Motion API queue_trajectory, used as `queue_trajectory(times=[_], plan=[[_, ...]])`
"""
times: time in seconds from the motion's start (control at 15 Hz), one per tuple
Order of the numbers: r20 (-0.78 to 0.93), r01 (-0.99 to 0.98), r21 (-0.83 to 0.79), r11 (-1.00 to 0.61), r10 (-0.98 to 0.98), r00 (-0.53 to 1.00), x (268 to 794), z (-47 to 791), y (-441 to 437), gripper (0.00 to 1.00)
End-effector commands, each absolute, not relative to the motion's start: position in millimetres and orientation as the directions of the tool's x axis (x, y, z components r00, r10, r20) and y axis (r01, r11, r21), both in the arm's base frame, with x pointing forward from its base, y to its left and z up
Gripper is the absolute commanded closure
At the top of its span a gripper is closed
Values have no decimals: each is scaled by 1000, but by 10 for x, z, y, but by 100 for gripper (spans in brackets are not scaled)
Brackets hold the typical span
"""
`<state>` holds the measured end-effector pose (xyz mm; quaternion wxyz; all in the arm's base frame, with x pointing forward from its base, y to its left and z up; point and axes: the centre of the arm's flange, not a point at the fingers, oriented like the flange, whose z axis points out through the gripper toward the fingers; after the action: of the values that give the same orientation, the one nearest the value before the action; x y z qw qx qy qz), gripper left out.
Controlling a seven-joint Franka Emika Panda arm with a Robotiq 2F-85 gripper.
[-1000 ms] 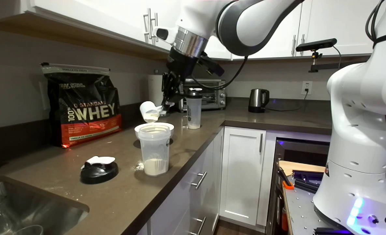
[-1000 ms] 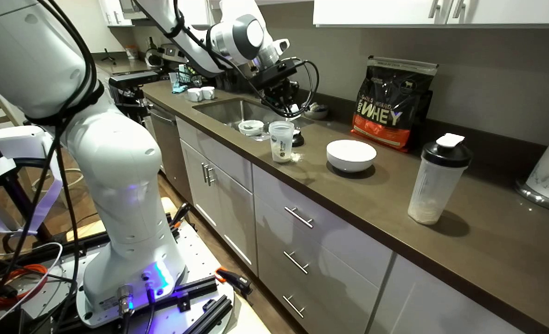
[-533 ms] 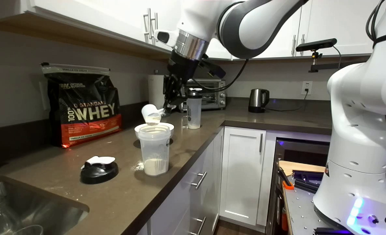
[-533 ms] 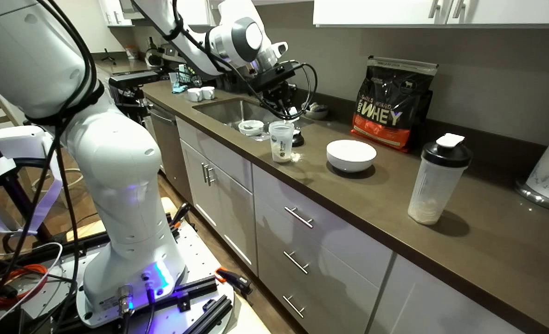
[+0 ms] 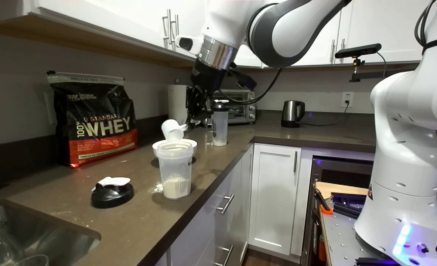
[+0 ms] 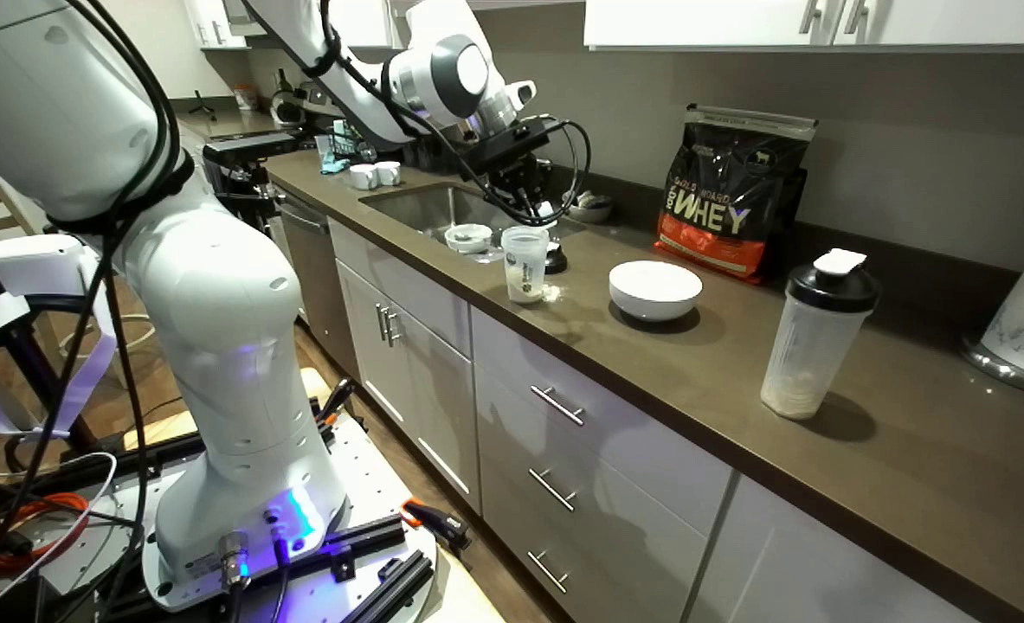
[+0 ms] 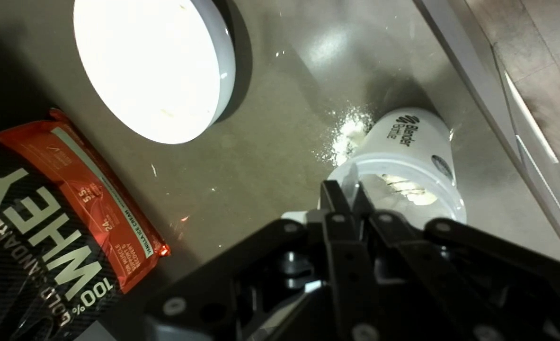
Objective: Put one scoop of powder from the white bowl into the clear bottle on the left
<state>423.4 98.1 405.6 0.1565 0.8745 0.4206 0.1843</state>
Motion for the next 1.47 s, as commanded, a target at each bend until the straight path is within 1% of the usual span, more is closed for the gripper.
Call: queue_trajectory(times=[0.0,0.33,0.6,0.93,1.13,1.4], plan=[[216,654,457,-603,788,577,4214,4094,977,99],[219,658,435,-614,781,584,4255,4152,949,99],[244,630,428,-648,754,610,4399,4267,832,99],[254,566,443,-696,702,665,4713,4347,576,99],[226,530,443,-723,662,715,4925,4242,368,99],[171,506,397,-765,604,778,5250,4035,99,99]])
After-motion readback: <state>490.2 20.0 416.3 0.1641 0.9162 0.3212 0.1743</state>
